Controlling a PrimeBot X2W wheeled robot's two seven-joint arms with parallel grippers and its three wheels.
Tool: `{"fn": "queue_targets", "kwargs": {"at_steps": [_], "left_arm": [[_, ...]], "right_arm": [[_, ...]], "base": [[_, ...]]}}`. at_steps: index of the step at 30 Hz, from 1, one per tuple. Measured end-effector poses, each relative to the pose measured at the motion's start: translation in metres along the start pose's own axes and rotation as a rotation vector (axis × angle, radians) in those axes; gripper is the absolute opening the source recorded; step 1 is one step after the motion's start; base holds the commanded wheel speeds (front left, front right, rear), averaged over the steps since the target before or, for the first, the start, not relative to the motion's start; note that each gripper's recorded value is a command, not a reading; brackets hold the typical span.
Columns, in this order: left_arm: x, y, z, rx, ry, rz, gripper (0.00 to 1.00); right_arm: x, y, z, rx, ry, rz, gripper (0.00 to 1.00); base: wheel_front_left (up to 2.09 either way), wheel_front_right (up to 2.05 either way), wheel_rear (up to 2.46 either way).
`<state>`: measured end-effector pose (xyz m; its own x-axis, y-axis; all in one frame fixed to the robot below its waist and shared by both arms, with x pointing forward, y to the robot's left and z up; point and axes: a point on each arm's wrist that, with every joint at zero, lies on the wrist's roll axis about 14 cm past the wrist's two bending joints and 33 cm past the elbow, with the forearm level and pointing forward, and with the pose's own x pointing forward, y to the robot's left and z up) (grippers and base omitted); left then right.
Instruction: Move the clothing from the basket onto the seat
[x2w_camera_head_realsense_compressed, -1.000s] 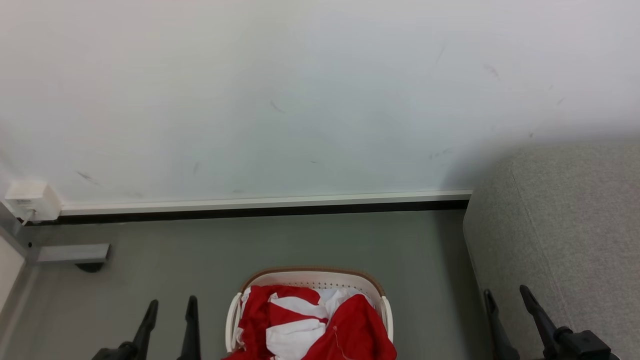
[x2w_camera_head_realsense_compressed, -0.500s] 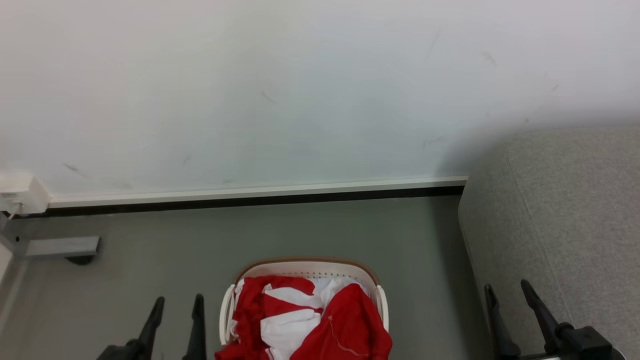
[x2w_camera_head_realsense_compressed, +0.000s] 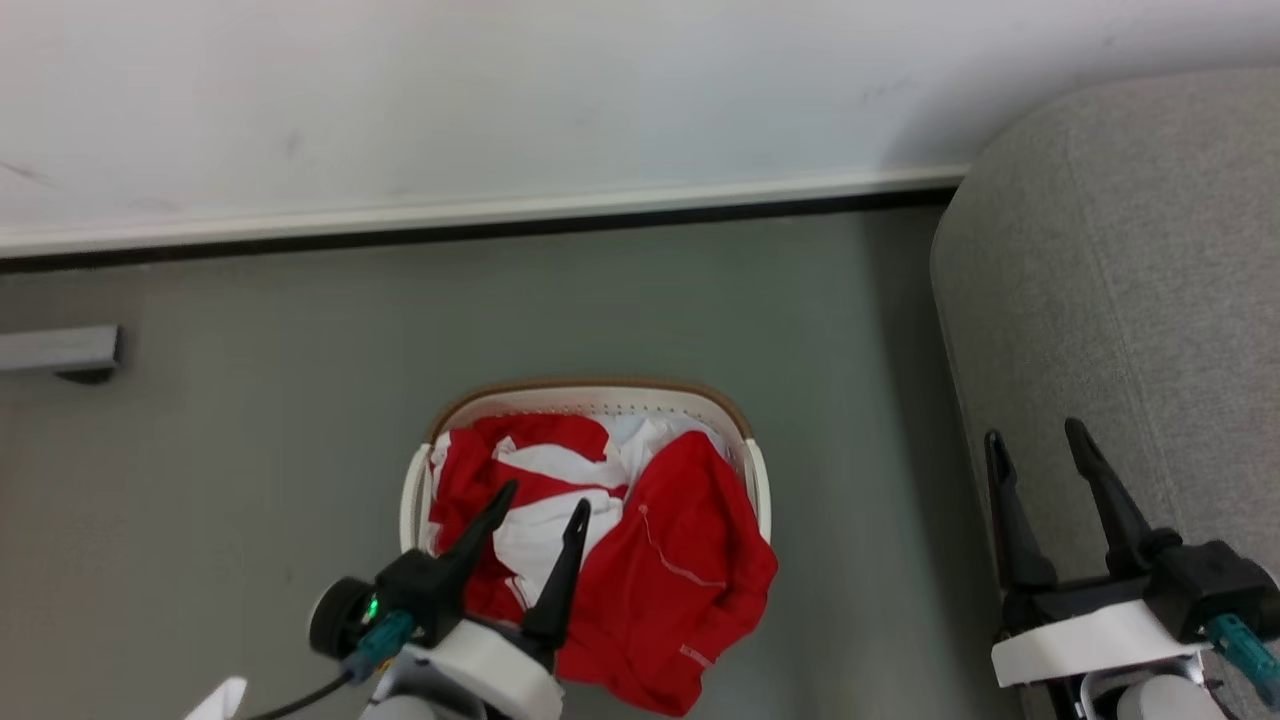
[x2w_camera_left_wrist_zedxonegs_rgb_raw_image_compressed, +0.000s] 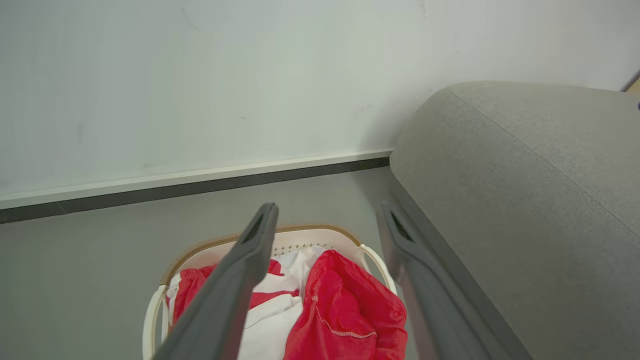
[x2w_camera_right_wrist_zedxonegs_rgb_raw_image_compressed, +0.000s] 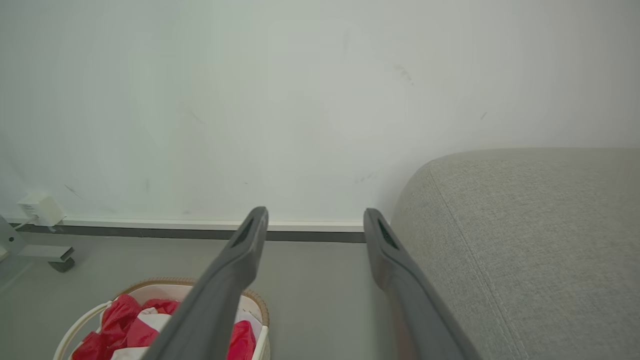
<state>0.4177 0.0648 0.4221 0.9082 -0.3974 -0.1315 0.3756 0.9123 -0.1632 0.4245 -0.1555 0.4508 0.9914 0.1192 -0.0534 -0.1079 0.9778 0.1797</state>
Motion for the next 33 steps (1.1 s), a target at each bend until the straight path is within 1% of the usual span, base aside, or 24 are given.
{"fn": "queue_targets", "kwargs": {"at_steps": [5,10,13,18,23,29,33], "left_arm": [[0.037,-0.019,-0.035,0.023,0.095,-0.142,1.00],[0.058,-0.023,-0.099,0.049,0.275,-0.240,1.00],[0.072,-0.024,-0.127,0.057,0.348,-0.281,1.00],[0.081,-0.019,-0.183,0.077,0.507,-0.315,1.00],[0.091,-0.014,-0.221,0.059,0.595,-0.325,1.00],[0.105,-0.012,-0.242,0.017,0.616,-0.317,1.00],[0.108,-0.003,-0.253,0.025,0.643,-0.301,1.00]], "right_arm": [[0.026,-0.006,-0.013,-0.016,0.014,0.003,1.00],[0.047,-0.014,-0.026,-0.024,0.022,-0.001,1.00],[0.055,-0.018,-0.035,-0.022,0.031,-0.003,1.00],[0.060,-0.034,-0.049,-0.031,0.051,-0.035,1.00],[0.061,-0.046,-0.070,-0.043,0.092,-0.060,1.00],[0.059,-0.054,-0.093,-0.047,0.145,-0.075,1.00],[0.059,-0.054,-0.100,-0.046,0.160,-0.073,1.00]], "base": [[0.00,0.00,0.00],[0.00,0.00,0.00],[0.00,0.00,0.00],[0.00,0.00,0.00],[0.00,0.00,0.00],[0.00,0.00,0.00],[0.00,0.00,0.00]]}}
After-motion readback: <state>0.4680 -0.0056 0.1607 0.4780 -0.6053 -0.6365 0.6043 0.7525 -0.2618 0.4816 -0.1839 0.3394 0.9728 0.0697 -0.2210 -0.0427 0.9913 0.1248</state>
